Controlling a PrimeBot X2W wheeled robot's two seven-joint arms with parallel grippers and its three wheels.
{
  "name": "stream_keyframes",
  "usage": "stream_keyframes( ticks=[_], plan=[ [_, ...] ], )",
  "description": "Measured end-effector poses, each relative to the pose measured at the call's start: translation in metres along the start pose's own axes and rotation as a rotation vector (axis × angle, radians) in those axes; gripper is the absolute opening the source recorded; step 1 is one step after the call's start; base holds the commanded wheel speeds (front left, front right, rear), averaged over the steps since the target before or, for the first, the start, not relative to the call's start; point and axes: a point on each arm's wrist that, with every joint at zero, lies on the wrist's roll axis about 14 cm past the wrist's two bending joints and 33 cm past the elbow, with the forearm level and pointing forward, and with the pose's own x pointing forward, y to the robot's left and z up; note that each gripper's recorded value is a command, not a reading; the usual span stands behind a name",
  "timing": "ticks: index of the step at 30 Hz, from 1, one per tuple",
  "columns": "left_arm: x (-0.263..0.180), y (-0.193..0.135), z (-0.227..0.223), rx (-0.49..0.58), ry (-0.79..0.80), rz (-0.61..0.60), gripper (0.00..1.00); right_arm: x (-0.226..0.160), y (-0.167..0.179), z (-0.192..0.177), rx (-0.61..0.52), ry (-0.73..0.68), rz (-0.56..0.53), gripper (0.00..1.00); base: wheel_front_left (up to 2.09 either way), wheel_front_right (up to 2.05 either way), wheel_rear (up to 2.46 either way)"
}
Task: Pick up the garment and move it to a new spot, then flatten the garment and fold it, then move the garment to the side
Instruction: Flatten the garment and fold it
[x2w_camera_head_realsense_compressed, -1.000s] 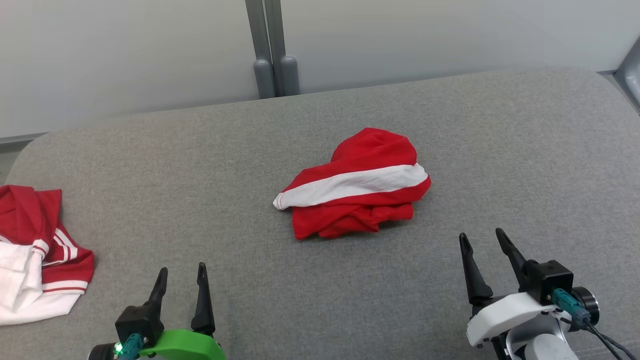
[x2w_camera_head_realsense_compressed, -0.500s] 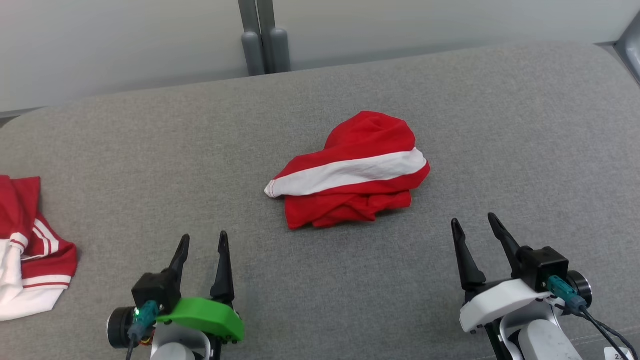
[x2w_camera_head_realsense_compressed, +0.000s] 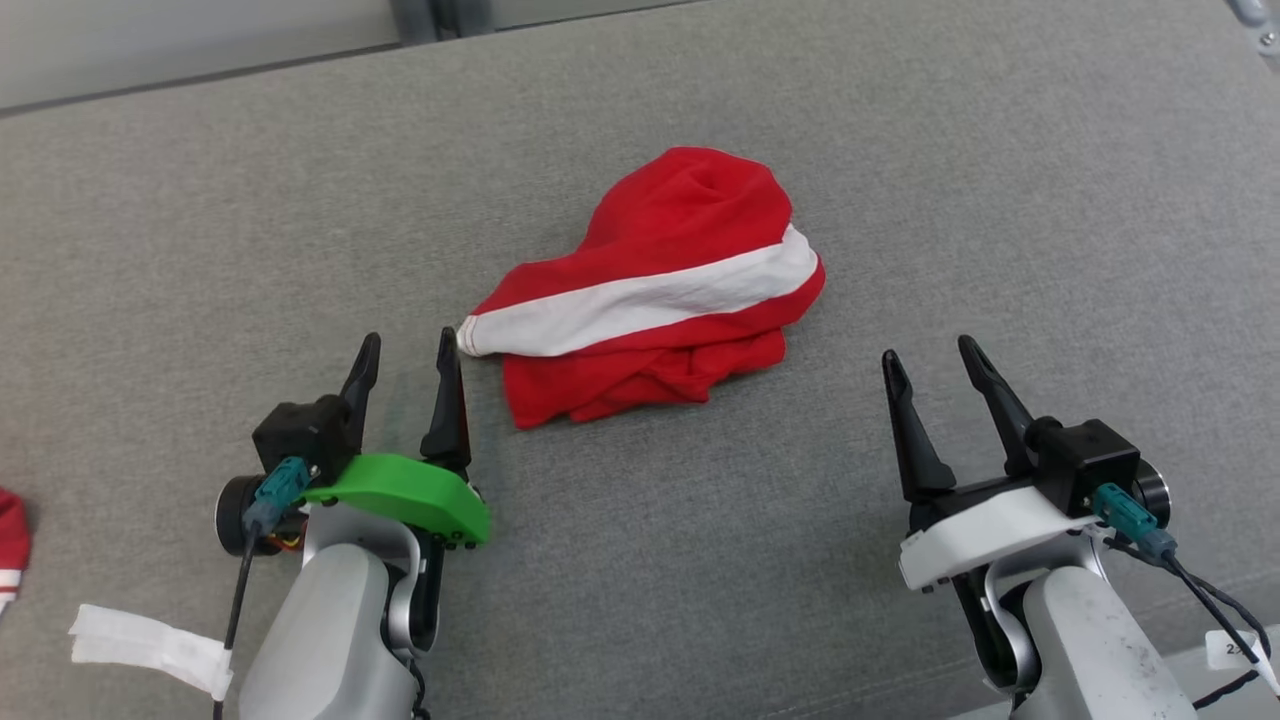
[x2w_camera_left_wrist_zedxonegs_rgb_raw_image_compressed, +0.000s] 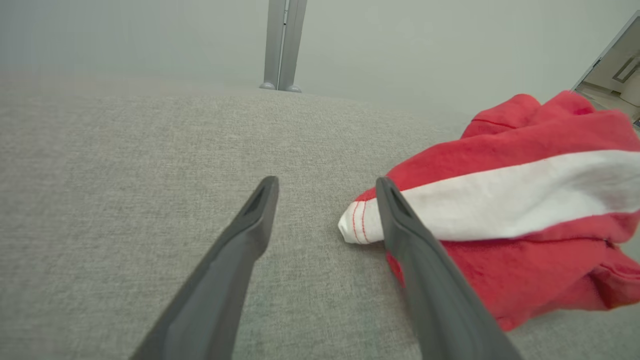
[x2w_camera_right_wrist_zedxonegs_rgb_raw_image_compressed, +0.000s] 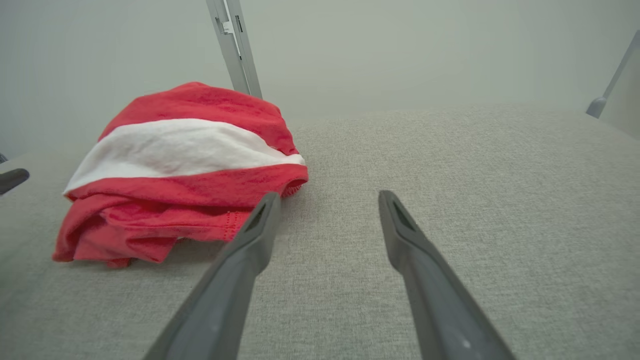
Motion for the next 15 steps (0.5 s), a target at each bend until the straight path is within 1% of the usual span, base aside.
stream_keyframes(
  ticks=[8,11,14,15],
  plan=[
    [0.021,-0.021,-0.039,-0.025,0.104,-0.069,1.0,-0.009,-0.028,-0.009,-0.016,0.033,-0.081,1.0,0.0,0.0,0.0],
    [0.023,-0.025,-0.054,-0.023,0.144,-0.075,1.0,-0.012,-0.034,-0.011,-0.02,0.042,-0.102,1.0,0.0,0.0,0.0],
    [0.029,-0.028,-0.06,-0.01,0.156,-0.08,1.0,-0.013,-0.04,-0.013,-0.025,0.048,-0.117,1.0,0.0,0.0,0.0],
    [0.03,-0.029,-0.061,-0.007,0.16,-0.083,0.8,-0.013,-0.041,-0.013,-0.026,0.05,-0.12,1.0,0.0,0.0,0.0]
  ],
)
